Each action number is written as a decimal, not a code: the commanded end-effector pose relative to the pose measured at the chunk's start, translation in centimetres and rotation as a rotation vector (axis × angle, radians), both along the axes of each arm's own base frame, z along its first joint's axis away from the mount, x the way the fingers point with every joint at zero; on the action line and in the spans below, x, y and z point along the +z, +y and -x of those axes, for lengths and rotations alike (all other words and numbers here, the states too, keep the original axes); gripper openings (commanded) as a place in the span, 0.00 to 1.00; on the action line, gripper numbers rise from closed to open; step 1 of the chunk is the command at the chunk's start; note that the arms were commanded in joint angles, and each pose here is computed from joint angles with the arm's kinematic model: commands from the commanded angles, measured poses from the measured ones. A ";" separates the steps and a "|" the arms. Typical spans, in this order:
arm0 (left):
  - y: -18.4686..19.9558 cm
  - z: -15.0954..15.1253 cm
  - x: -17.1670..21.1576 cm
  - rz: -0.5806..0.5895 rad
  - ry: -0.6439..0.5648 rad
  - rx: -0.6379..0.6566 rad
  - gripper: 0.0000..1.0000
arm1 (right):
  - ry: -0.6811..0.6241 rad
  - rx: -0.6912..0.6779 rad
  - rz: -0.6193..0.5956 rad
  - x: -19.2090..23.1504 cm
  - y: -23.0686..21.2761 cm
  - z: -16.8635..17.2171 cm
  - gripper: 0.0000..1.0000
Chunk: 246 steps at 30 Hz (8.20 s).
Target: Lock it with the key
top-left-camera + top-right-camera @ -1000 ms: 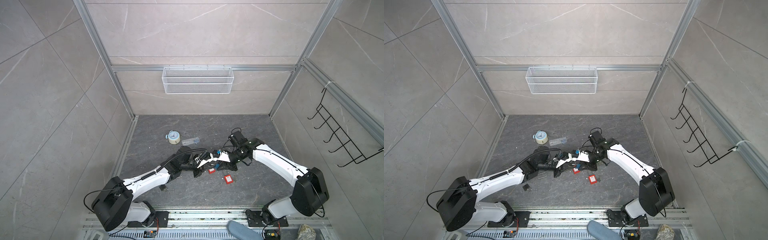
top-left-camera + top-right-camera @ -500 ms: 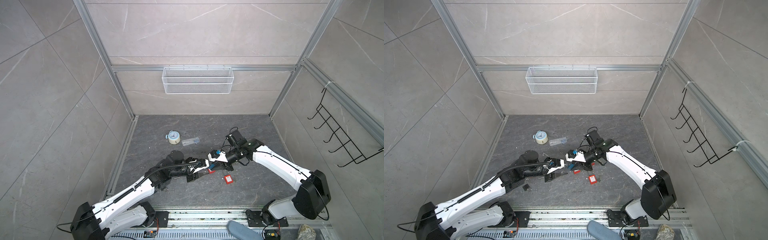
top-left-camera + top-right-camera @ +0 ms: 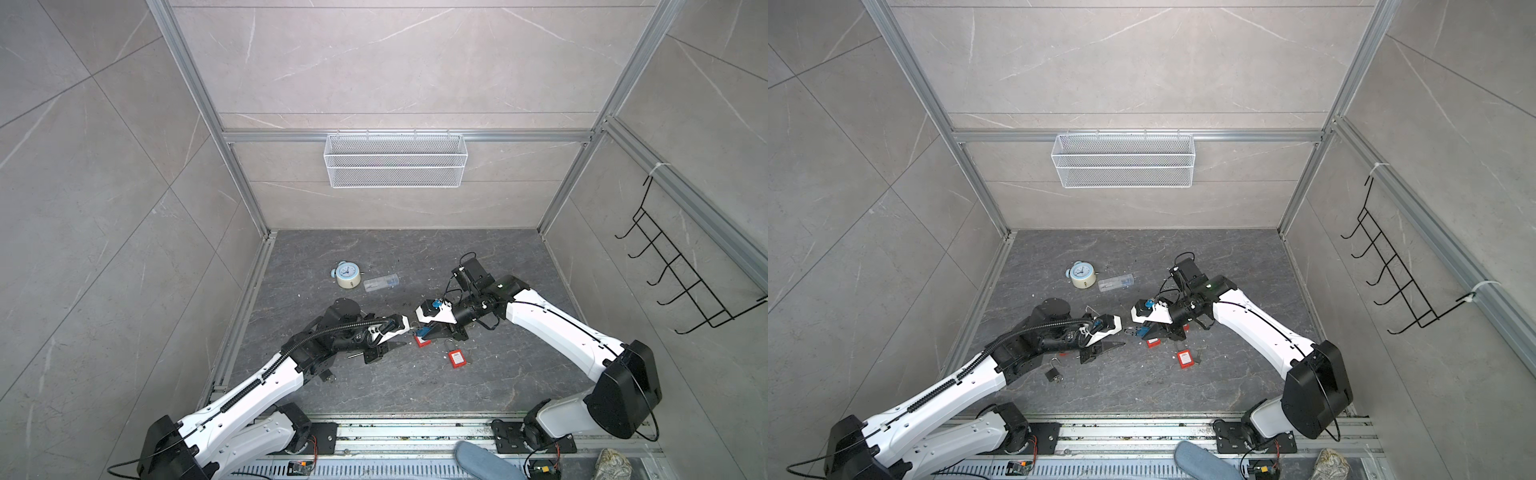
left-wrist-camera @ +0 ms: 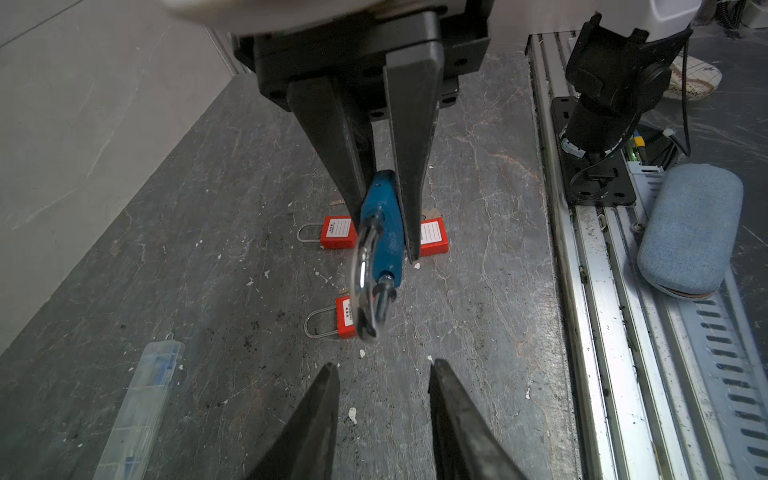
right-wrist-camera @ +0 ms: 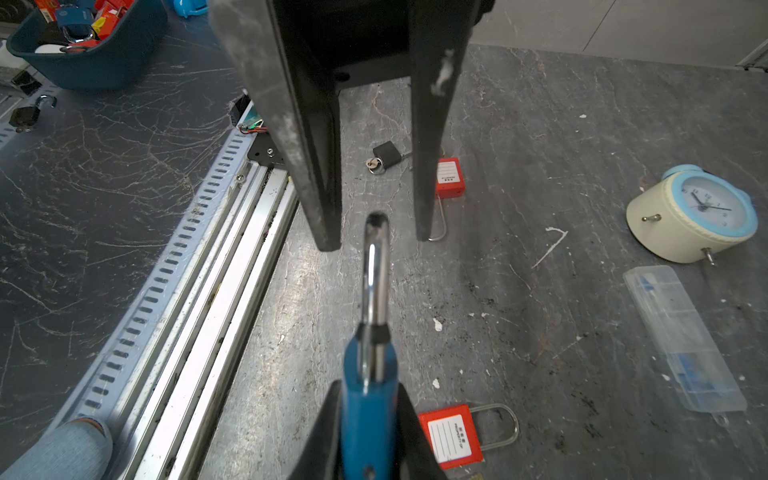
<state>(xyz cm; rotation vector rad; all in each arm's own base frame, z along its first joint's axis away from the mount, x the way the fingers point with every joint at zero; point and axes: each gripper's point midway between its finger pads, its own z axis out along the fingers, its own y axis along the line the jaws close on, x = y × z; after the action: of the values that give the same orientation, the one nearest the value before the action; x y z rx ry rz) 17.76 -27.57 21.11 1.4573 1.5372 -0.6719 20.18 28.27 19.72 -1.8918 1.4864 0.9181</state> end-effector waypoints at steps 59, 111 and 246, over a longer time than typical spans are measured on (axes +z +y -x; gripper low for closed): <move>-0.9 0.1 6.1 0.262 -0.006 -0.134 0.00 | -0.092 -0.196 -0.078 2.0 0.6 -2.3 1.00; -7.1 1.8 2.0 0.235 0.036 -0.245 0.00 | -0.047 0.039 -0.240 6.2 2.6 0.6 0.00; -4.5 4.3 -10.0 0.165 0.331 -0.124 0.00 | -0.035 0.139 -0.305 10.9 3.5 -1.6 0.00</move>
<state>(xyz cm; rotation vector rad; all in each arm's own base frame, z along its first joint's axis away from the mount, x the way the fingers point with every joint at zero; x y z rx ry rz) 18.77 -32.40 16.89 1.1484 1.4502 -0.9700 22.04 28.86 22.65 -1.9579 1.5421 0.9808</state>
